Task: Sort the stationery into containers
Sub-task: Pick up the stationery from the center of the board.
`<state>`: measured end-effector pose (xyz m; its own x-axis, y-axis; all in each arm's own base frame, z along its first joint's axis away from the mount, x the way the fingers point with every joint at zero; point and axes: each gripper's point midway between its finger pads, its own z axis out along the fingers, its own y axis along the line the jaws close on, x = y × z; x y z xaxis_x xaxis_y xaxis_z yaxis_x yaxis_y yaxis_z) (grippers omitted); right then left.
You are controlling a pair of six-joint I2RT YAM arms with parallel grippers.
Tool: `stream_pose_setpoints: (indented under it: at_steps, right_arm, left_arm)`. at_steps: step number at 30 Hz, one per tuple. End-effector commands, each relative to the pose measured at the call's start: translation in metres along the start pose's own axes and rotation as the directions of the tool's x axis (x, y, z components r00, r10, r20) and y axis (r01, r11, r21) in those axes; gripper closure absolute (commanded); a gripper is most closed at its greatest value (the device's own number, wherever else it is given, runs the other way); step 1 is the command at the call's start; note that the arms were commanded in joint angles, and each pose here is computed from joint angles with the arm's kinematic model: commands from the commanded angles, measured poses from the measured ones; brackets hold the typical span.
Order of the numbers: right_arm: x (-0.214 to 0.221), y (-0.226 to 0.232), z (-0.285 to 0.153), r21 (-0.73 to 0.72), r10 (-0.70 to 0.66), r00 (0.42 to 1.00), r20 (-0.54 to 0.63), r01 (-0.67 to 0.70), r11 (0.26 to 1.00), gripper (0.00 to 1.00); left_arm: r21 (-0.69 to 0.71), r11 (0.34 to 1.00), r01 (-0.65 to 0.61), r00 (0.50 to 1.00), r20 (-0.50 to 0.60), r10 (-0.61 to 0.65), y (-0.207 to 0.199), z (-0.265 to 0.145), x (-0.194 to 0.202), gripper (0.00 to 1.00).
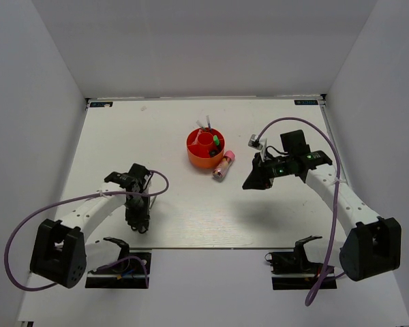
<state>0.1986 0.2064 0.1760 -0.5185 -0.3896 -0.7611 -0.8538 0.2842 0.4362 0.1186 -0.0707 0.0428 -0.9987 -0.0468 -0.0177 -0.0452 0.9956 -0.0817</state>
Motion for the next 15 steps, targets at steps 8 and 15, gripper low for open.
stream_pose_setpoints:
  at_steps: [8, 15]
  right_arm:
    - [0.0, 0.004, -0.002, -0.03, 0.006, 1.0, 0.004, -0.006, 1.0, 0.78]
    - [0.001, 0.005, -0.001, -0.044, 0.018, 1.0, 0.001, -0.018, 0.999, 0.78]
  left_arm:
    - [-0.05, 0.998, -0.045, 0.999, -0.012, 0.044, -0.002, 0.013, 0.001, 0.61]
    - [-0.1, 0.992, -0.074, 0.997, -0.001, 0.075, -0.004, 0.018, -0.01, 0.62]
